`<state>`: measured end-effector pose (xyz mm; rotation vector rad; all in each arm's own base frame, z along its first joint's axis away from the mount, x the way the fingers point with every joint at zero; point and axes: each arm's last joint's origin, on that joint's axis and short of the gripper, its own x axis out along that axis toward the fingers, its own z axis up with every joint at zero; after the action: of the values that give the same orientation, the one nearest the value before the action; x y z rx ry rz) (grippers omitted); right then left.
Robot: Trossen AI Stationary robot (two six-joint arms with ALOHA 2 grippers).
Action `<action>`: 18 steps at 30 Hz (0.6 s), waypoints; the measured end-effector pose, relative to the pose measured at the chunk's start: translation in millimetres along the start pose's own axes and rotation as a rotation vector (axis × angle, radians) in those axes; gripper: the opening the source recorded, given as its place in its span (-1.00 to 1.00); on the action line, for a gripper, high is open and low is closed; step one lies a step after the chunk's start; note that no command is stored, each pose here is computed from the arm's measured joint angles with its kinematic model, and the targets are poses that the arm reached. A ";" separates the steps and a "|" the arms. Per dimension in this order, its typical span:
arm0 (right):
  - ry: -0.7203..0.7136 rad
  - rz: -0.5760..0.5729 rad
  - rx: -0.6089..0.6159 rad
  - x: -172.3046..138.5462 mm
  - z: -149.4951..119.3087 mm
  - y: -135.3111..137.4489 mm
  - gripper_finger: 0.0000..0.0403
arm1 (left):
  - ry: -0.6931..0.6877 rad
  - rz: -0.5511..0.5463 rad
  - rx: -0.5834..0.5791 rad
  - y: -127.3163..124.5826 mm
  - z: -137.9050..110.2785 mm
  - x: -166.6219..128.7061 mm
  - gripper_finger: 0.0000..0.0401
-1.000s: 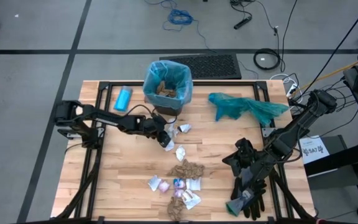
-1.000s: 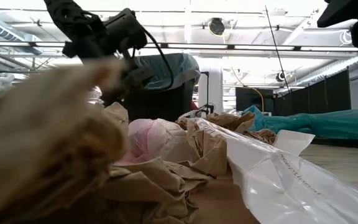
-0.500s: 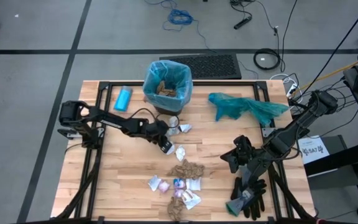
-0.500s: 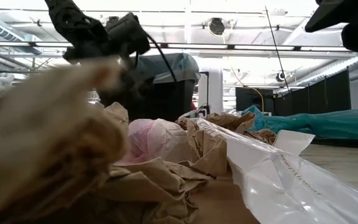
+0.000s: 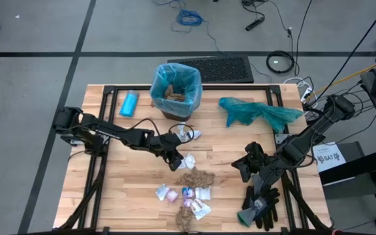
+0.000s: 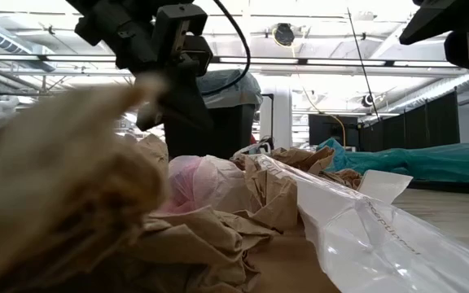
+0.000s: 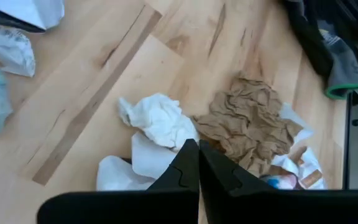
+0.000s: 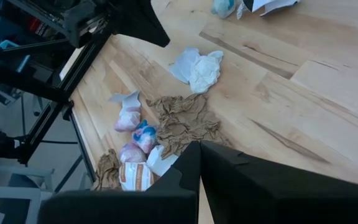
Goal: Place trash/remove bag and relplace
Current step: Put the white paper trash into the trash bin
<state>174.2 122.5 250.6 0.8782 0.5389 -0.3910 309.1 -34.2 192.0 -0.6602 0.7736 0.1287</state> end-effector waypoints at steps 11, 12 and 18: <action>0.000 0.003 -0.005 0.0 0.0 0.3 -1.00 | 0.040 -0.051 -0.021 2.2 2.5 -0.4 -0.62; 0.000 0.004 -0.004 0.0 0.1 0.5 -1.00 | 0.037 -0.049 -0.024 3.4 3.5 -0.5 -0.57; -0.001 0.009 -0.001 0.0 0.1 1.0 -1.00 | 0.026 -0.025 -0.017 12.2 9.6 -1.2 -0.26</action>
<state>174.7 123.0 251.3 0.8796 0.5341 -0.3831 310.0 -18.7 191.7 -0.6887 0.7902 0.1040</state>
